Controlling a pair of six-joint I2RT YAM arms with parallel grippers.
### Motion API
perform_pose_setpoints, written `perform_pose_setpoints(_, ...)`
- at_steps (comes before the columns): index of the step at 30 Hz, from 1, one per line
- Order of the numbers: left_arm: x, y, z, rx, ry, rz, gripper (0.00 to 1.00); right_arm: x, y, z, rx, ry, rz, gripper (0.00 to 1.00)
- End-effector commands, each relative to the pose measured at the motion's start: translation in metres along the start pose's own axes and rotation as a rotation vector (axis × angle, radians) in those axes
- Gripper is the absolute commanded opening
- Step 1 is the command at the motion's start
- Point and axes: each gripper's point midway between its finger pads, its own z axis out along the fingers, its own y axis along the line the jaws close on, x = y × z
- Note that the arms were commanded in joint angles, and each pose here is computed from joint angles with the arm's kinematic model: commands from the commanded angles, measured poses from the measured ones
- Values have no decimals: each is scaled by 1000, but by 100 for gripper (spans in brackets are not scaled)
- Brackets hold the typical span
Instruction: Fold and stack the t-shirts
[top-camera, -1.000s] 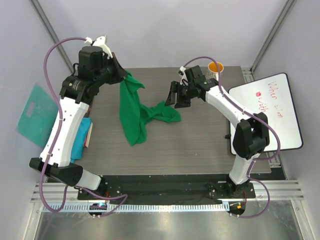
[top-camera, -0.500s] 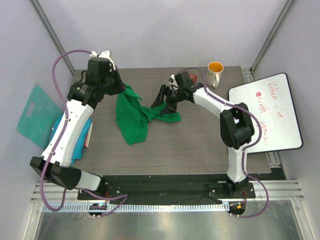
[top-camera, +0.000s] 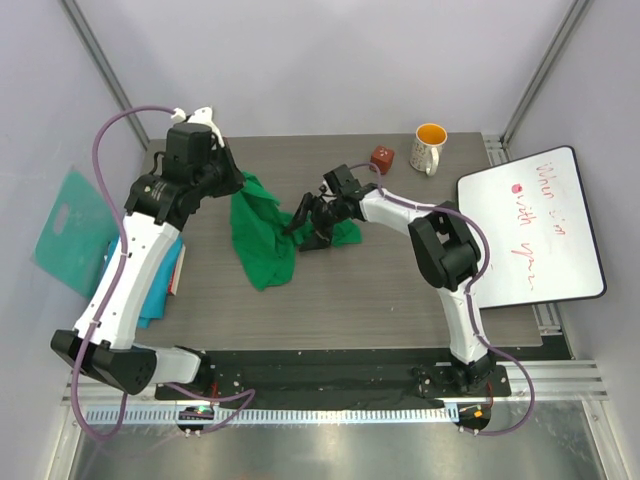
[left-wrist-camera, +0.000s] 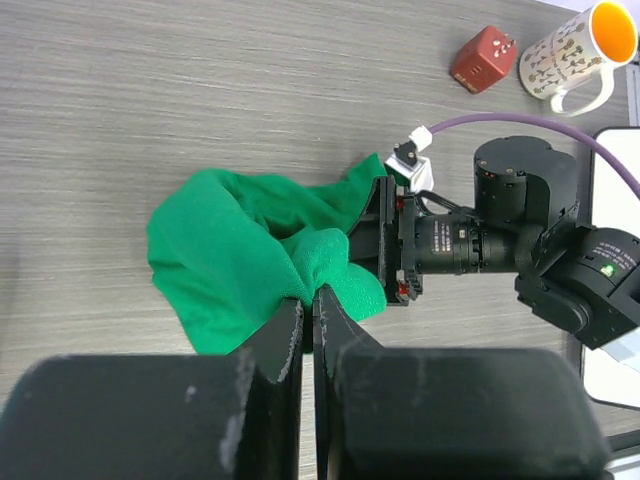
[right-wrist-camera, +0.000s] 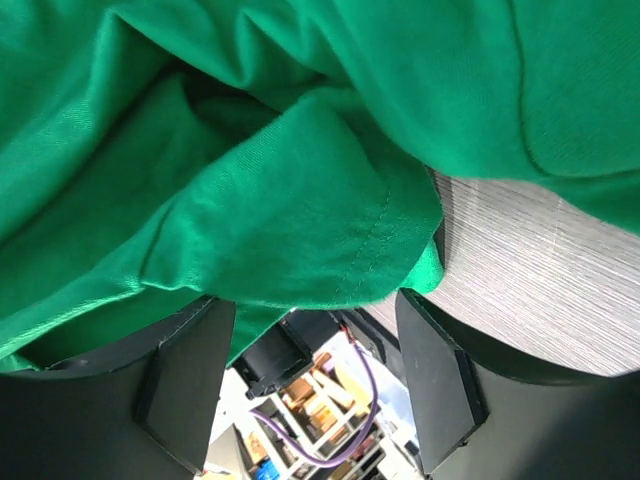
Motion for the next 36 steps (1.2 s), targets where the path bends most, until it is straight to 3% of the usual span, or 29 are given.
perform_pose_setpoints(1,-10,3,-8,-3,-58,8,0,-4,24,-3,-53,2,3,68)
perform_pose_setpoints(3,-8,4,-6,-6,-53,10,0,-5,22,4,-44,2,-3,55)
perform_pose_setpoints(10,-5,4,-5,1,-49,12,0,-13,21,6,-20,-45,-52,38)
perform_pose_setpoints(13,-5,4,-5,0,-50,12,0,-16,26,1,-18,-68,-90,1)
perform_pose_setpoints(24,-19,16,-9,-62,-95,-3,0,-30,75,-54,41,-176,-360,1)
perform_pose_setpoints(31,-42,25,-19,-112,-155,-4,0,-43,133,-138,39,-359,-505,1)
perform_pose_setpoints(36,-76,21,-41,-123,-246,9,0,-39,183,-207,-89,-481,-575,1)
